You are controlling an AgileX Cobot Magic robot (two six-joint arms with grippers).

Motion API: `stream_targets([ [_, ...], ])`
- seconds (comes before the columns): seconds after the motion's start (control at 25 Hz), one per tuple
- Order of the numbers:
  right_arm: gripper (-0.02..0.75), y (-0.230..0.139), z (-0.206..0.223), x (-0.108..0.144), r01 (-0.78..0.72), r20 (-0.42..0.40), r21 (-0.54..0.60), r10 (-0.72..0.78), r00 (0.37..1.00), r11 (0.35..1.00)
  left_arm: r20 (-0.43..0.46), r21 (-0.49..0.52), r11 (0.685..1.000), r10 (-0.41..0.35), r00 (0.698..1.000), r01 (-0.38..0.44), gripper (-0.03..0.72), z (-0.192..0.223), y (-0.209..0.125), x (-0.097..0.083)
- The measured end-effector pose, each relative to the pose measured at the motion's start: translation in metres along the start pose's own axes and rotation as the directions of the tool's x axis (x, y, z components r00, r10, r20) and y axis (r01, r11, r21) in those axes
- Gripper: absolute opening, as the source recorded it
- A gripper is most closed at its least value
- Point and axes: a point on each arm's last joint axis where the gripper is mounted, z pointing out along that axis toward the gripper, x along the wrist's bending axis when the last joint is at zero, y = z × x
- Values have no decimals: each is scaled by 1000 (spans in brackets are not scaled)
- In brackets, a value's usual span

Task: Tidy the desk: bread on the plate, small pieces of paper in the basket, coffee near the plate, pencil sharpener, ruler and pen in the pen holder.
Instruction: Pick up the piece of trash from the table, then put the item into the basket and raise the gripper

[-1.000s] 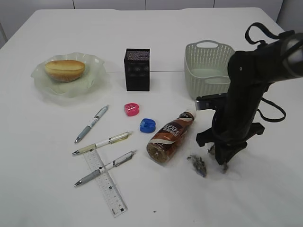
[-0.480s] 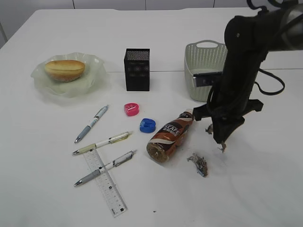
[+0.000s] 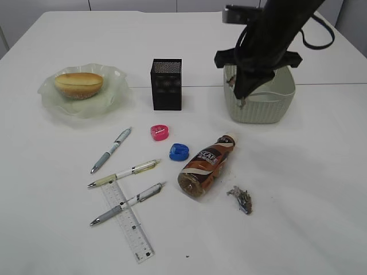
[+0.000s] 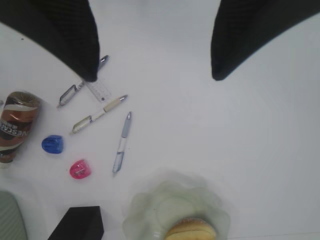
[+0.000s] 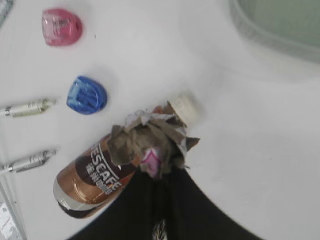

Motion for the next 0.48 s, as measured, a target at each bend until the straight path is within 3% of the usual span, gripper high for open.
stream_targets([
  [0.48, 7, 36, -48, -22, 8, 271, -220, 53, 961, 976, 0, 0, 1000, 0, 1000, 0, 507, 0, 0, 0],
])
